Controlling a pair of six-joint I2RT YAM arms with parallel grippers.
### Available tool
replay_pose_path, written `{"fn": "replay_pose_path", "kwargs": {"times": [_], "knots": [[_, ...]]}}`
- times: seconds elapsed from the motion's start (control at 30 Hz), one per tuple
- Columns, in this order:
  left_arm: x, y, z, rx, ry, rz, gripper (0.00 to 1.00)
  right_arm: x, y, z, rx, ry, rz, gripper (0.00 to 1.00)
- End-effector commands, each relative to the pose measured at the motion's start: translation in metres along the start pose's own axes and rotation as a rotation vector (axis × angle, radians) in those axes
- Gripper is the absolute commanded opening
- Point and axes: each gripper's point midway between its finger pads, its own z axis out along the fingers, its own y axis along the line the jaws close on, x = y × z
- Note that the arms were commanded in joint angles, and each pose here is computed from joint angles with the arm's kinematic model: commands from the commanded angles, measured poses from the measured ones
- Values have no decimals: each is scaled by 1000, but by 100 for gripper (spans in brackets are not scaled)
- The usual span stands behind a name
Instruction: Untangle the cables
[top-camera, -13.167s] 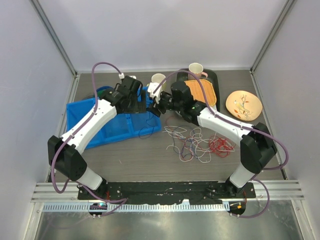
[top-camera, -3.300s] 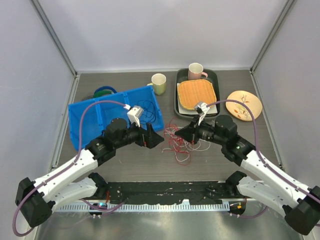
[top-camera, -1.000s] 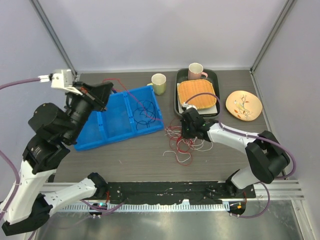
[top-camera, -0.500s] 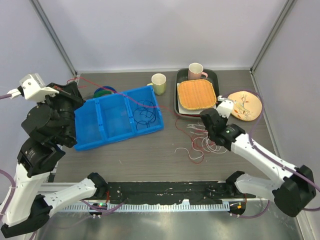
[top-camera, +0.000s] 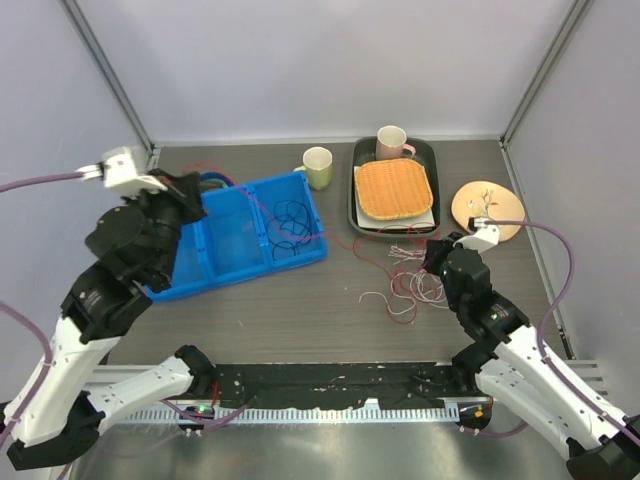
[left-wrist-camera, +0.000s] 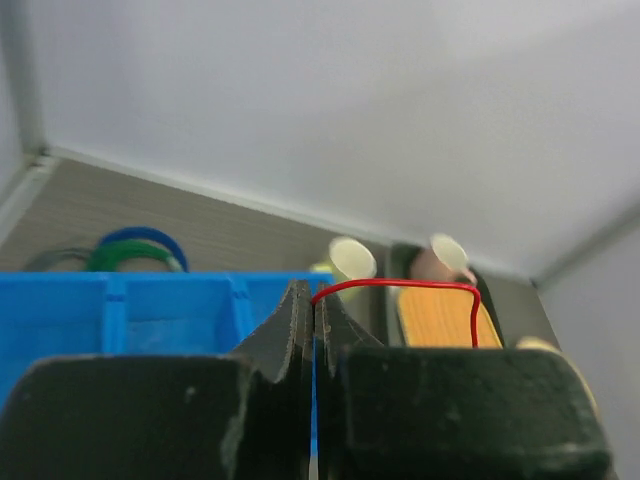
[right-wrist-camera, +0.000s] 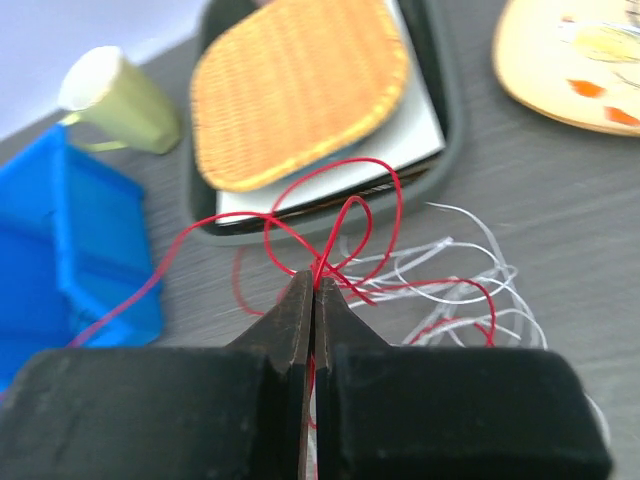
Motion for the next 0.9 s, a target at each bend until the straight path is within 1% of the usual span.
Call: {"fn": "replay_pose_path", "kwargs": {"times": [0.0, 0.03, 0.07, 0.1, 0.13, 0.17, 0.2, 0.23, 0.27, 0.3, 0.33, 0.37, 0.4, 0.43, 0.47, 0.57, 0.63, 0.67, 0.7, 0.73, 0.77, 0.8, 0.83, 0.87], "knots": [[108, -83, -17, 495, 332, 100, 1, -19, 60, -8, -309, -53, -5, 1], [123, -94, -20, 564, 362, 99, 1, -23, 68, -10, -351, -67, 4, 1], [160, -92, -23, 591, 432, 113, 1, -15, 78, -12, -410, -35, -14, 1], [175, -97, -26, 631, 460, 104, 1, -11, 82, -12, -434, -22, -23, 1], [189, -107, -32, 708, 492, 93, 1, -11, 88, -13, -466, -21, -30, 1], [220, -103, -38, 729, 562, 103, 1, -8, 92, -15, -492, -7, -40, 1], [234, -103, -40, 741, 594, 100, 3, -2, 98, -16, -526, 20, -48, 1], [250, -105, -42, 761, 632, 100, 4, -2, 104, -18, -558, 18, -51, 1], [272, -97, -45, 754, 682, 118, 6, 1, 108, -19, -585, 25, -58, 1], [285, -93, -45, 745, 708, 128, 7, 8, 116, -25, -651, 52, -67, 1], [293, -94, -43, 749, 717, 126, 8, 6, 125, -31, -708, 47, -69, 1], [316, -86, -46, 740, 762, 137, 10, 8, 129, -35, -741, 53, -74, 1], [322, -90, -44, 756, 757, 122, 12, 13, 136, -42, -802, 76, -86, 1], [330, -91, -46, 774, 775, 116, 13, 12, 139, -45, -826, 76, -88, 1], [349, -88, -51, 787, 828, 121, 14, 13, 142, -48, -851, 81, -95, 1], [363, -92, -46, 788, 834, 115, 17, 15, 150, -61, -936, 92, -109, 1], [379, -90, -42, 770, 869, 132, 23, 16, 157, -71, -1005, 99, -116, 1], [379, -94, -39, 775, 867, 135, 24, 17, 158, -74, -1024, 103, -118, 1], [387, -95, -39, 778, 890, 144, 29, 16, 160, -78, -1044, 105, -121, 1], [388, -97, -37, 790, 886, 153, 31, 16, 161, -81, -1059, 109, -123, 1], [388, -101, -36, 804, 879, 156, 35, 16, 163, -84, -1076, 114, -126, 1], [390, -106, -34, 824, 870, 158, 46, 16, 163, -85, -1081, 116, -124, 1], [391, -109, -33, 837, 862, 165, 55, 16, 163, -85, -1081, 117, -123, 1], [390, -112, -33, 852, 858, 169, 66, 16, 164, -85, -1083, 120, -123, 1]]}}
